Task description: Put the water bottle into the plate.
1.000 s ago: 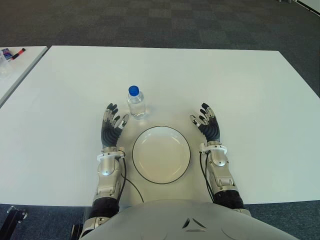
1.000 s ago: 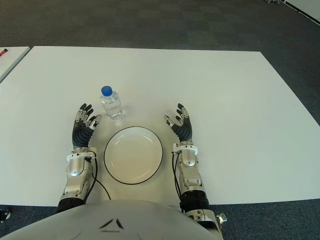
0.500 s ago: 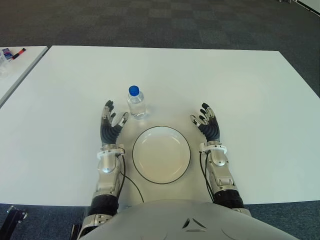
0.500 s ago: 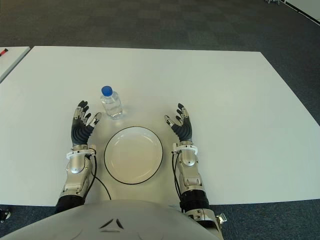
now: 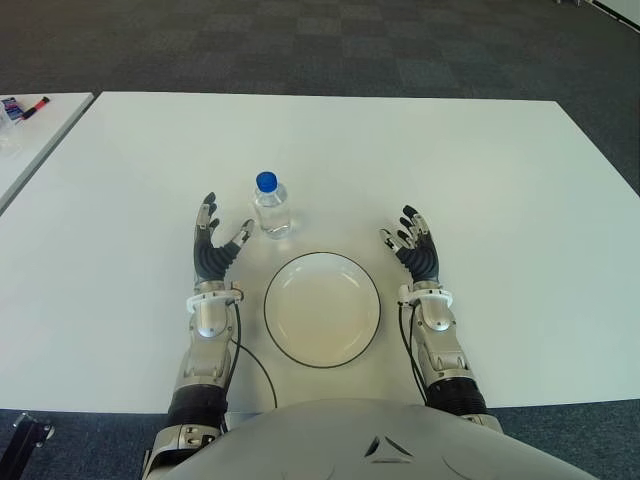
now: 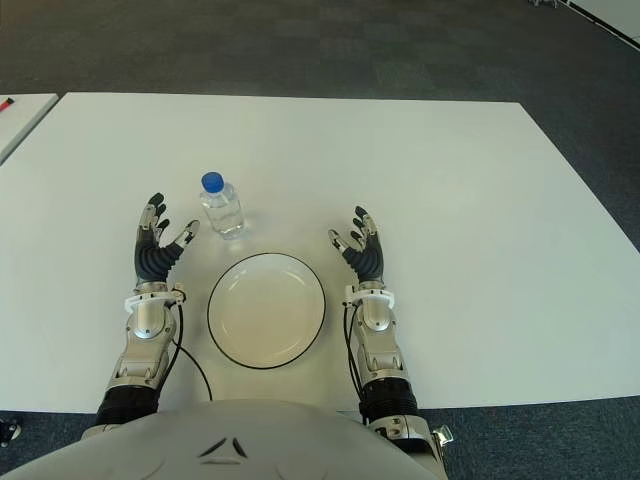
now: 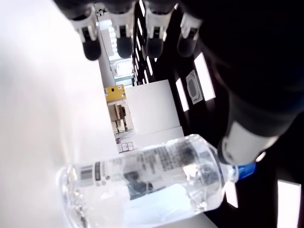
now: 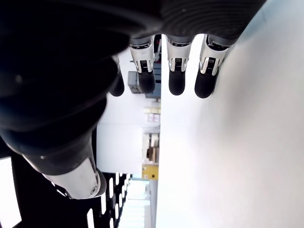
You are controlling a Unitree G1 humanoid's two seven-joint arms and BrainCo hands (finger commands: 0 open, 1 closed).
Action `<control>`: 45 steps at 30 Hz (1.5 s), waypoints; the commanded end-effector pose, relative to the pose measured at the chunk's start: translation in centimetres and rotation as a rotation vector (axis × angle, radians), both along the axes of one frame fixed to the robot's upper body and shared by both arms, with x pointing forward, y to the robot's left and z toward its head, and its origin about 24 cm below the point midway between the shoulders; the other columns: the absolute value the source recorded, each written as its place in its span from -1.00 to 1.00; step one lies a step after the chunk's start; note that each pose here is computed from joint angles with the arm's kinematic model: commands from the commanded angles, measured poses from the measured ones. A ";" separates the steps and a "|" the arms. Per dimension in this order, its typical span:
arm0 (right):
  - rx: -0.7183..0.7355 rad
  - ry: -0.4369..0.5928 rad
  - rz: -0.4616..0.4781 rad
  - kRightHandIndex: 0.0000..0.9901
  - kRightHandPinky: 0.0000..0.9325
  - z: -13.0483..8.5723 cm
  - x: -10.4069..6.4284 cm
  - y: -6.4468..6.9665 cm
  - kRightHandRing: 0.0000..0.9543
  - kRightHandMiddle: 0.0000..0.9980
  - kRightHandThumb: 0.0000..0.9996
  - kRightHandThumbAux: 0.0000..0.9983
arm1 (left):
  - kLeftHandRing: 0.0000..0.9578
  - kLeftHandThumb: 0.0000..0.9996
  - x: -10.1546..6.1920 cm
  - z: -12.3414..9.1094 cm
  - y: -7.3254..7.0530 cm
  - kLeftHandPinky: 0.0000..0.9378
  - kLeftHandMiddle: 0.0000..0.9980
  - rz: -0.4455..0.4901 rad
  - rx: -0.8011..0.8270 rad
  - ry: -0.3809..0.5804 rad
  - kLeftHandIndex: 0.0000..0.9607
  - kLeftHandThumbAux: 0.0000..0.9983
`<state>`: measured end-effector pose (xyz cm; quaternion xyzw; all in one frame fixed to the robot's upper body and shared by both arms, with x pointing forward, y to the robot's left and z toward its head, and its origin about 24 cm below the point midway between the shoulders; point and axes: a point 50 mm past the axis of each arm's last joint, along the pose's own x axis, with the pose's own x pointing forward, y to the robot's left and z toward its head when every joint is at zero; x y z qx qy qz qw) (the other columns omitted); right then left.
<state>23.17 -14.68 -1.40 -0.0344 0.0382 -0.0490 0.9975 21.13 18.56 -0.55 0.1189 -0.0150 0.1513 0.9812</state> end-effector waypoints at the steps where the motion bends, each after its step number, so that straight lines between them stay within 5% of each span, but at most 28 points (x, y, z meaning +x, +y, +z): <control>1: 0.000 0.013 -0.007 -0.79 -0.73 -0.3 -0.1 0.0 -0.82 -0.81 -0.36 0.50 | -1.00 -0.56 0.3 0.2 0.1 -1.00 -0.94 0.003 0.036 0.021 -0.96 0.40; 17: 0.012 0.010 -0.005 -0.78 -0.71 -0.4 -0.1 0.1 -0.80 -0.79 -0.33 0.54 | -0.95 -0.09 0.6 1.2 0.1 -0.94 -0.90 -0.018 0.162 0.015 -0.97 0.20; 34: 0.016 0.012 -0.009 -0.78 -0.71 -0.4 -0.2 0.2 -0.81 -0.80 -0.30 0.52 | -0.90 -0.14 0.8 1.5 0.1 -1.00 -0.85 -0.058 0.327 0.081 -1.00 0.03; 45: 0.011 0.022 -0.002 -0.78 -0.71 -0.4 -0.2 0.1 -0.80 -0.79 -0.31 0.51 | -1.00 -0.15 0.8 1.3 0.0 -1.00 -0.98 -0.090 0.287 0.111 -1.00 -0.15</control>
